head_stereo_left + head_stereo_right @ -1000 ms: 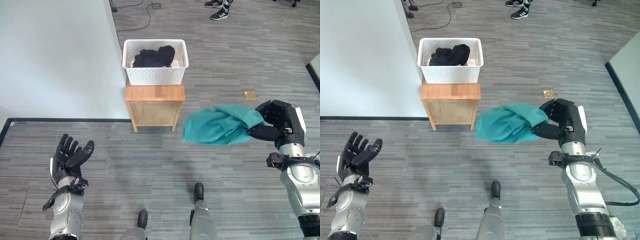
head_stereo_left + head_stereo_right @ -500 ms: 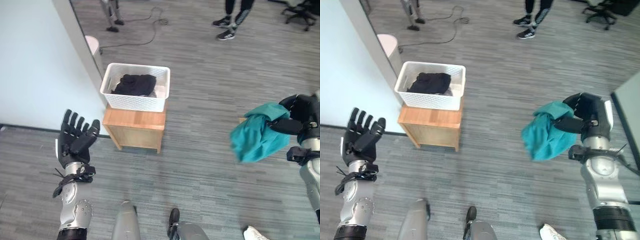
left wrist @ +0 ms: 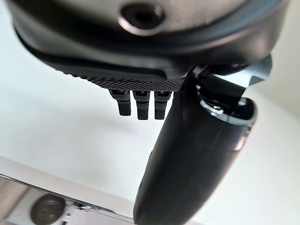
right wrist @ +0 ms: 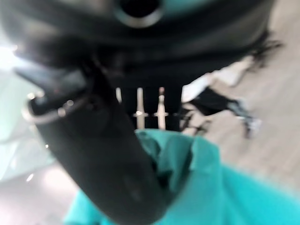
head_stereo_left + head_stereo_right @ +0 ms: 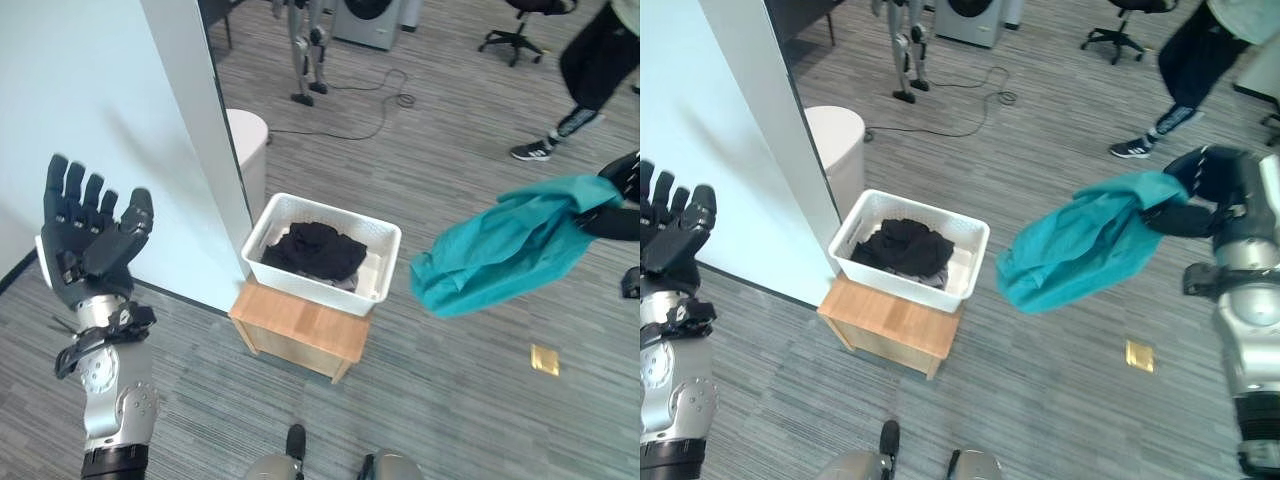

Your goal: Pick up bed clothes into laundry basket.

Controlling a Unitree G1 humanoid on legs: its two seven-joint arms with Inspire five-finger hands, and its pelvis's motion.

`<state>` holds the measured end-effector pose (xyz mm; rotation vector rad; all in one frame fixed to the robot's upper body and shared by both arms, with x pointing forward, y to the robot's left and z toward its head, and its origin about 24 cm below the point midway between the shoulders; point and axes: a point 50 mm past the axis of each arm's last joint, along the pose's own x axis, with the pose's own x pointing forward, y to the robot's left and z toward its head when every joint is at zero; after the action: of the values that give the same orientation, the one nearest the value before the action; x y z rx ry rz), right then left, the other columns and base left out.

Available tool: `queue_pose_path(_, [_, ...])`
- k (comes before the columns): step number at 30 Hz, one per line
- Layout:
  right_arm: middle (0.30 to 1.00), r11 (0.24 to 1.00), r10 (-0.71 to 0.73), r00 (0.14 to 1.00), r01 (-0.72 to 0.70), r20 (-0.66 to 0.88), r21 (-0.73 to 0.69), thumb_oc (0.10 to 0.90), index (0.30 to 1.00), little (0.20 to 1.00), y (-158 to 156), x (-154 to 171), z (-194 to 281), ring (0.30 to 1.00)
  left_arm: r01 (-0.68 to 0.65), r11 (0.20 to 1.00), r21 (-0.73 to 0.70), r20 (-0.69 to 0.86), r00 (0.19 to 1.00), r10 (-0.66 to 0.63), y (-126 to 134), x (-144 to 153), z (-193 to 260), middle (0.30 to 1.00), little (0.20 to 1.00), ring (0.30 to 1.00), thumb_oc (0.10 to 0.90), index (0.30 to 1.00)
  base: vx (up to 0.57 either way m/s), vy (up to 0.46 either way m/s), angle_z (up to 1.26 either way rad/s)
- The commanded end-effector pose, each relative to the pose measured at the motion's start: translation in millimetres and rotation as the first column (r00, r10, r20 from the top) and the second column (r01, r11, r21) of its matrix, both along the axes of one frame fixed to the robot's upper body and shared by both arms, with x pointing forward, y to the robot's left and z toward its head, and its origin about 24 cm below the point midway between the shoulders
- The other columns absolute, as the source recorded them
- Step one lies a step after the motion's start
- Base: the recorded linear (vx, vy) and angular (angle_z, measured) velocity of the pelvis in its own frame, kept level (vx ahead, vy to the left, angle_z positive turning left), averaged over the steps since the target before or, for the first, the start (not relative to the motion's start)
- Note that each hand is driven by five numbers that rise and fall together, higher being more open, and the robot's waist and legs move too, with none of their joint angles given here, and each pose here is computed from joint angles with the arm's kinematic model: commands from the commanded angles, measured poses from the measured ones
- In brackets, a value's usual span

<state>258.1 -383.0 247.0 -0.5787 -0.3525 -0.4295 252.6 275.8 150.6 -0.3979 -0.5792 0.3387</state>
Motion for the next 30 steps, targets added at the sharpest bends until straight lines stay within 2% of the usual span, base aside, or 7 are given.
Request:
queue_pose_path(1, [0.3, 0.976, 0.115, 0.847, 0.0, 0.52, -0.217, 0.4, 0.3, 0.3, 29, -40, 140, 0.3, -0.03, 0.983, 0.179, 0.227, 0.974, -0.011, 1, -14, 49, 0.9, 0.9, 0.9, 0.8, 0.9, 0.06, -0.117, 1.17])
queue_pose_path(3, [0.3, 0.959, 0.173, 0.795, -0.002, 0.581, -0.282, 0.4, 0.3, 0.3, 42, -50, 169, 0.3, -0.044, 0.987, 0.153, 0.214, 0.977, 0.01, 7, -21, 40, 0.9, 0.9, 0.9, 0.8, 0.9, 0.14, -0.235, 0.95])
queue_pose_path(8, [0.3, 0.877, 0.181, 0.855, 0.083, 0.486, -0.473, 0.4, 0.3, 0.3, 61, -53, 216, 0.3, -0.084, 0.976, 0.203, 0.079, 0.995, 0.069, 31, -40, 18, 0.9, 0.9, 0.9, 0.8, 0.9, 0.06, -0.117, 0.39])
queue_pose_path(14, [0.3, 0.821, 0.239, 0.88, 0.043, 0.411, -0.57, 0.4, 0.3, 0.3, 99, -25, 247, 0.3, -0.13, 0.986, 0.101, 0.027, 0.991, 0.127, 41, -55, -5, 0.9, 0.9, 0.9, 0.8, 0.9, 0.01, -0.039, 0.16])
queue_pose_path(19, [0.3, 0.867, 0.048, 0.893, 0.185, 0.448, -0.462, 0.4, 0.3, 0.3, 71, -25, 271, 0.3, -0.08, 0.991, 0.112, 0.008, 0.997, 0.079, 32, -50, -8, 0.9, 0.9, 0.9, 0.8, 0.9, 0.0, -0.013, 0.23])
queue_pose_path(23, [0.3, 0.83, -0.072, 0.916, 0.275, 0.395, -0.485, 0.4, 0.3, 0.3, 58, -20, 267, 0.3, -0.074, 0.992, 0.106, -0.027, 0.997, 0.077, 36, -50, -14, 0.9, 0.9, 0.9, 0.8, 0.9, 0.0, 0.017, 0.13])
queue_pose_path(30, [0.3, 0.824, -0.146, 0.906, 0.334, 0.398, -0.458, 0.4, 0.3, 0.3, 48, -22, 269, 0.3, -0.075, 0.995, 0.063, -0.054, 0.995, 0.078, 36, -50, -23, 0.9, 0.9, 0.9, 0.8, 0.9, 0.0, 0.004, 0.01])
